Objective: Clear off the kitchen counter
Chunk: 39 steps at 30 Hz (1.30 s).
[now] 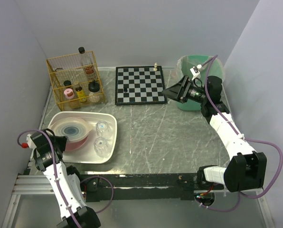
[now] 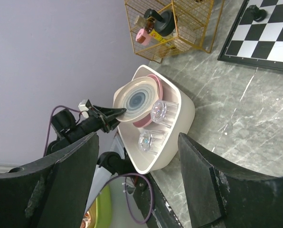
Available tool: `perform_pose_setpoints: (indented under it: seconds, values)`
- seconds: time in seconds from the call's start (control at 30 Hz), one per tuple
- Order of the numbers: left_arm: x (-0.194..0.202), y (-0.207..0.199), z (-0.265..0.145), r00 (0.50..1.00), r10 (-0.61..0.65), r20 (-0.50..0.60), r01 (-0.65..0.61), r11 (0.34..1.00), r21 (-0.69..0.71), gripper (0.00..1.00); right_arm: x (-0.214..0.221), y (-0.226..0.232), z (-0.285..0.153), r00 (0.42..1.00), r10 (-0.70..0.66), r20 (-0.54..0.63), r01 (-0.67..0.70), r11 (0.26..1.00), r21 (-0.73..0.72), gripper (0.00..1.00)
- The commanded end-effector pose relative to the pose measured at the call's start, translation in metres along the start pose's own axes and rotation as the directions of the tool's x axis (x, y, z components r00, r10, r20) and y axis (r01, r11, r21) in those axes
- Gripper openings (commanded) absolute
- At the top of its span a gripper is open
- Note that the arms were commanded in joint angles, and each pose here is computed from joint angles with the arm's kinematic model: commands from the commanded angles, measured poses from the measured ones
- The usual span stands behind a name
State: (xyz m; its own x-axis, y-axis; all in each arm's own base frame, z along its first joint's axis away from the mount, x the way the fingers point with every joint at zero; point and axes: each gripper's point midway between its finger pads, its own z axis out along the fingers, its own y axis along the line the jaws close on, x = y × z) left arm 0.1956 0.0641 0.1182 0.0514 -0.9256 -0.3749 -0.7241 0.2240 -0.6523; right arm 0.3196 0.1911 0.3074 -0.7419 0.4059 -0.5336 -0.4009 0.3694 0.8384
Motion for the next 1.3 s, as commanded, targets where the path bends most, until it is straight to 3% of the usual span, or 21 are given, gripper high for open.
perform_pose_setpoints:
  seconds: [0.0,0.13,0.37,0.5,0.6,0.67,0.93,1.17,1.27]
  values:
    - [-0.029,-0.025,-0.011,0.988,-0.104,0.117,0.097,0.993,0.060,0.01,-0.001,0.008,0.001,1.000,-0.030,0.000,0.030,0.998,-0.046,0.74]
    - [-0.029,-0.019,-0.007,0.980,-0.154,0.124,0.151,0.988,0.035,0.01,-0.001,0.008,0.001,1.000,-0.028,-0.001,0.028,0.998,-0.047,0.74]
    - [-0.009,-0.020,0.012,0.984,-0.178,0.015,0.176,0.982,0.068,0.27,-0.001,0.007,0.002,1.000,-0.024,-0.007,0.023,0.999,-0.048,0.74]
    - [-0.008,-0.019,0.013,0.988,-0.154,0.006,0.154,0.986,0.061,0.57,-0.001,0.006,0.003,1.000,-0.020,-0.009,0.019,0.999,-0.047,0.74]
    - [-0.011,-0.015,0.010,0.989,-0.147,0.025,0.146,0.989,0.034,0.90,-0.001,0.005,0.004,1.000,-0.015,-0.012,0.014,0.999,-0.051,0.74]
    - [-0.013,-0.016,0.009,0.988,-0.150,0.031,0.149,0.988,0.032,0.99,0.000,0.006,0.004,1.000,-0.015,-0.014,0.014,0.998,-0.053,0.74]
    - [-0.018,-0.025,0.005,0.987,-0.162,0.023,0.162,0.987,0.021,0.99,0.000,0.004,0.004,1.000,-0.008,-0.019,0.007,0.999,-0.048,0.74]
    - [-0.046,-0.012,-0.009,0.983,-0.135,0.126,0.155,0.974,-0.165,0.99,0.000,0.003,0.005,1.000,-0.001,-0.021,0.000,0.999,-0.048,0.74]
    - [-0.050,-0.010,-0.010,0.987,-0.109,0.120,0.133,0.969,-0.209,0.99,-0.001,0.002,0.006,1.000,0.005,-0.020,-0.006,0.999,-0.050,0.74]
